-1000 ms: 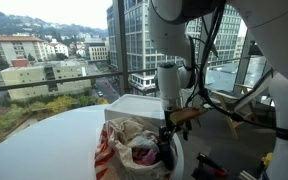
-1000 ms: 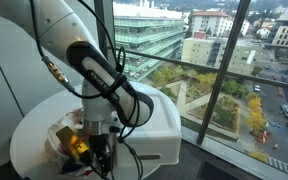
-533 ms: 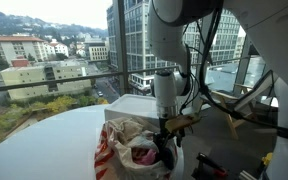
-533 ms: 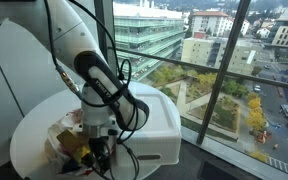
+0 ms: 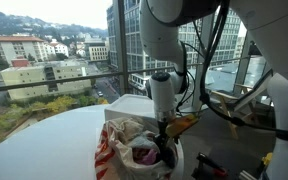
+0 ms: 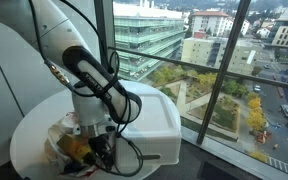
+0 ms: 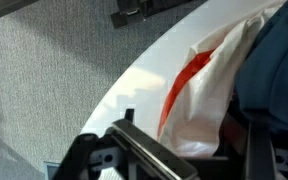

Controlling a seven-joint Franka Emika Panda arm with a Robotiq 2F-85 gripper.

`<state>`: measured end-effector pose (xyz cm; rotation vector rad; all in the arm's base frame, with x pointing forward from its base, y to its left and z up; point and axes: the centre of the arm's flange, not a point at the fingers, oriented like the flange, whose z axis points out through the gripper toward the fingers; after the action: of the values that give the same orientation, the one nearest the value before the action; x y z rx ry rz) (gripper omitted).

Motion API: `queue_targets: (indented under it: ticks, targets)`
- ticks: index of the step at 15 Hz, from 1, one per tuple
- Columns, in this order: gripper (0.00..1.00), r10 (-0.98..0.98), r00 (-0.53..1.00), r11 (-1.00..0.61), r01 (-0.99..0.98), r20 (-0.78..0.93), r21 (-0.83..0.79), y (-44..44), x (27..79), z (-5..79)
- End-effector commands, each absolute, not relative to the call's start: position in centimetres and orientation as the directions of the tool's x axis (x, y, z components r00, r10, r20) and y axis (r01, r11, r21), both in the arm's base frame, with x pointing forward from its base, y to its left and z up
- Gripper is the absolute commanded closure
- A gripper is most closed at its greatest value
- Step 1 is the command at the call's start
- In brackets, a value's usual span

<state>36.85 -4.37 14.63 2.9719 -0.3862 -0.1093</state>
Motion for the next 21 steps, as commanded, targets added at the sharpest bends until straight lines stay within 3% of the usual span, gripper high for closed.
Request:
queue_targets:
  ticks: [1, 7, 9, 15, 21]
  targets:
    - [0.42, -0.238, 0.971, -0.946, -0.229, -0.012, 0.231, -2.7, 36.4, 15.7]
    - [0.89, -0.205, 0.979, -0.931, -0.201, 0.021, 0.304, -1.9, 35.8, 16.8]
    - [0.99, -0.201, 0.979, -0.919, -0.197, 0.025, 0.342, -2.0, 35.5, 17.6]
    - [1.0, -0.176, 0.978, -0.89, -0.208, 0.114, 0.406, -1.6, 35.7, 21.5]
    - [1.0, -0.172, 0.97, -0.913, -0.223, 0.172, 0.341, -0.5, 34.6, 27.6]
